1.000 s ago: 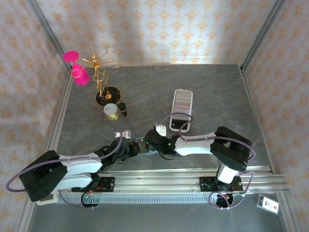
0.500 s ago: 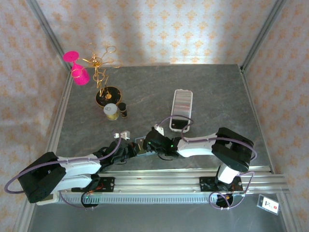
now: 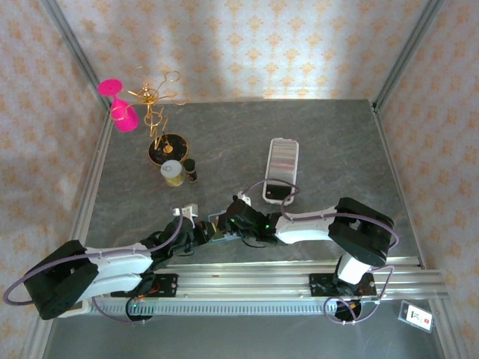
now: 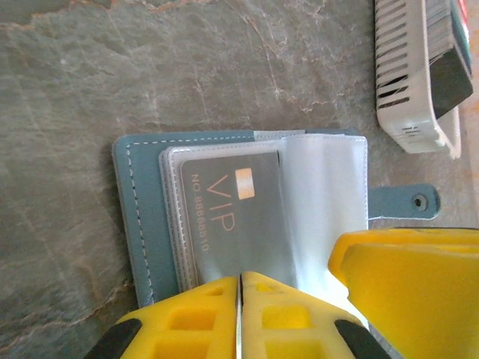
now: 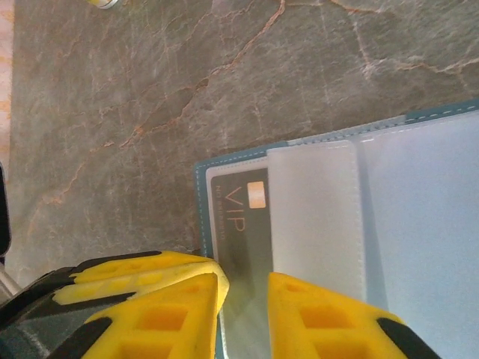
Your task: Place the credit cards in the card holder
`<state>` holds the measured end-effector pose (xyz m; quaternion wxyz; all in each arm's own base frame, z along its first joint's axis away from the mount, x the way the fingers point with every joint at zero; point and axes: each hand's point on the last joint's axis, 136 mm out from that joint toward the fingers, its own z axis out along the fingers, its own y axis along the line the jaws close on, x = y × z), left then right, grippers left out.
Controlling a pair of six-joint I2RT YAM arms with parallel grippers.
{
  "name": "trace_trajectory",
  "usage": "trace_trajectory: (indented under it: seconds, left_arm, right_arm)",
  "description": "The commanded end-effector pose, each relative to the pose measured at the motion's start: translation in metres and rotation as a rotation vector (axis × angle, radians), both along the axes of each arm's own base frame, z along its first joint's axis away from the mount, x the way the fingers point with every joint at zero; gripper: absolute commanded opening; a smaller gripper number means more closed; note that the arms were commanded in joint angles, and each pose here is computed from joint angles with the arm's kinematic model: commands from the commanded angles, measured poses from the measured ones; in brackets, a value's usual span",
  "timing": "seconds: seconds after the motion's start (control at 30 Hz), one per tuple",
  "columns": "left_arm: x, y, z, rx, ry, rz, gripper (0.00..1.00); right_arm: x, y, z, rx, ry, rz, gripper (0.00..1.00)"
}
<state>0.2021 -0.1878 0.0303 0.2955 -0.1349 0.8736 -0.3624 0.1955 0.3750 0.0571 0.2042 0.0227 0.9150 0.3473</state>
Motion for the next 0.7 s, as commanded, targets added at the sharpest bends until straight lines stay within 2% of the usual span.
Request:
trace_trajectory:
  seconds: [0.0, 0.13, 0.2, 0.37, 0.67]
  left_arm:
    - [0.001, 0.008, 0.002, -0.007, -0.007, 0.038, 0.14]
    - [0.002, 0.013, 0.007, -0.028, -0.027, 0.058, 0.22]
    - [0.002, 0.018, 0.007, -0.017, -0.026, 0.077, 0.22]
    - [0.003, 0.047, -0.004, 0.103, -0.003, 0.181, 0.18]
    - [-0.003, 0.064, -0.014, 0.122, 0.029, 0.249, 0.18]
  right_arm:
    - [0.000, 0.003, 0.000, 0.021, 0.004, -0.005, 0.24]
    - [-0.001, 0.006, -0.002, 0.030, 0.012, -0.002, 0.24]
    - [-0.001, 0.008, -0.003, 0.032, 0.017, 0.002, 0.24]
    - [-0.001, 0.012, -0.004, 0.044, 0.022, 0.010, 0.24]
    - [0.005, 0.031, 0.008, 0.096, 0.001, 0.023, 0.23]
